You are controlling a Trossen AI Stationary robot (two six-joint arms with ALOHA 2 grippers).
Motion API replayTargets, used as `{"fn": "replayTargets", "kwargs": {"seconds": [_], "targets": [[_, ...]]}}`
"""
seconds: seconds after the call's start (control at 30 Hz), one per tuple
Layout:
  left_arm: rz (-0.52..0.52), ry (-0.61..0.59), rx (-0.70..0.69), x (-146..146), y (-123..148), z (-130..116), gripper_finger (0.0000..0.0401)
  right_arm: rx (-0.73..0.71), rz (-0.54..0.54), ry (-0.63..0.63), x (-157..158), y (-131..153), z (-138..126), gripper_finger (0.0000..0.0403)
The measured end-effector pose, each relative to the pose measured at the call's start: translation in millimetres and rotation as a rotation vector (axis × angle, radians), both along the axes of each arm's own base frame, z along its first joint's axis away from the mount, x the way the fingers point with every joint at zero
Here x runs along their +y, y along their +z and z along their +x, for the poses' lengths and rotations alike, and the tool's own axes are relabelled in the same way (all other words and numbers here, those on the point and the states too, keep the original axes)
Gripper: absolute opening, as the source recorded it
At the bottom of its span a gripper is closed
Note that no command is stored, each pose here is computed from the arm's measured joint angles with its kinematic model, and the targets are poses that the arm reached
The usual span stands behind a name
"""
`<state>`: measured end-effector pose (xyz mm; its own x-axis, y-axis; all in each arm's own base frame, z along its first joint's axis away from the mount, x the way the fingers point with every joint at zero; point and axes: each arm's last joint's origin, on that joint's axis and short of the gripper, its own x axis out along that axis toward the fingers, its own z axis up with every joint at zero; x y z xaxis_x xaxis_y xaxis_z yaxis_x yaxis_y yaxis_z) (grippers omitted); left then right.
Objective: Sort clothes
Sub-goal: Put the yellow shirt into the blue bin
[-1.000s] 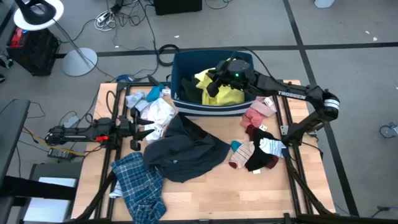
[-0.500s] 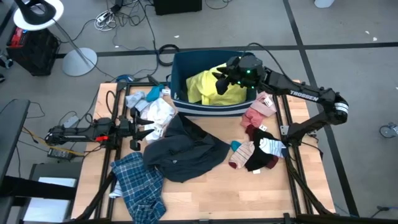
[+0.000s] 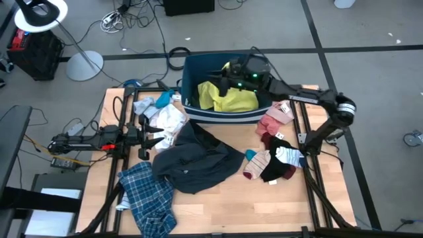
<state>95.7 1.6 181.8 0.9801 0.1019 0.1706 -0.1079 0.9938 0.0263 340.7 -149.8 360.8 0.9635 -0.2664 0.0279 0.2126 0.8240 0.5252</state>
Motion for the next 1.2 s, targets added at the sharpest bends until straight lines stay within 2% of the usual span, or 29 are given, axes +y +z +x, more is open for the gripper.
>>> {"fn": "replayTargets", "kwargs": {"seconds": [0.13, 0.23, 0.33, 0.43, 0.5, 0.73, 0.97, 1.07, 1.2], "targets": [[0.000, 0.000, 0.000, 0, 0, 0, 0.0168, 0.020, 0.206, -0.017, -18, -32, 16, 0.0156], [0.000, 0.000, 0.000, 0, 0, 0, 0.0168, -0.002, 0.318, 0.018, -26, -48, 25, 0.0155], [0.000, 0.000, 0.000, 0, 0, 0, 0.0168, -0.103, 0.349, 0.115, -29, -54, 36, 0.0155], [0.000, 0.000, 0.000, 0, 0, 0, 0.0168, -0.251, 0.306, 0.250, -27, -45, 39, 0.0155], [0.000, 0.001, 0.000, 0, 0, 0, 0.0168, -0.273, 0.325, 0.312, -28, -39, 36, 0.0155], [0.000, 0.000, 0.000, 0, 0, 0, 0.0168, -0.087, 0.560, 0.529, -44, -31, 8, 0.0150], [0.000, 0.001, 0.000, 0, 0, 0, 0.0168, 0.111, 0.782, 0.511, -54, -39, -14, 0.0132], [0.000, 0.001, 0.000, 0, 0, 0, 0.0168, 0.144, 0.774, 0.479, -60, -40, -25, 0.0123], [0.000, 0.001, 0.000, 0, 0, 0, 0.0168, 0.118, 0.618, 0.408, -66, -25, -42, 0.0114]]}}
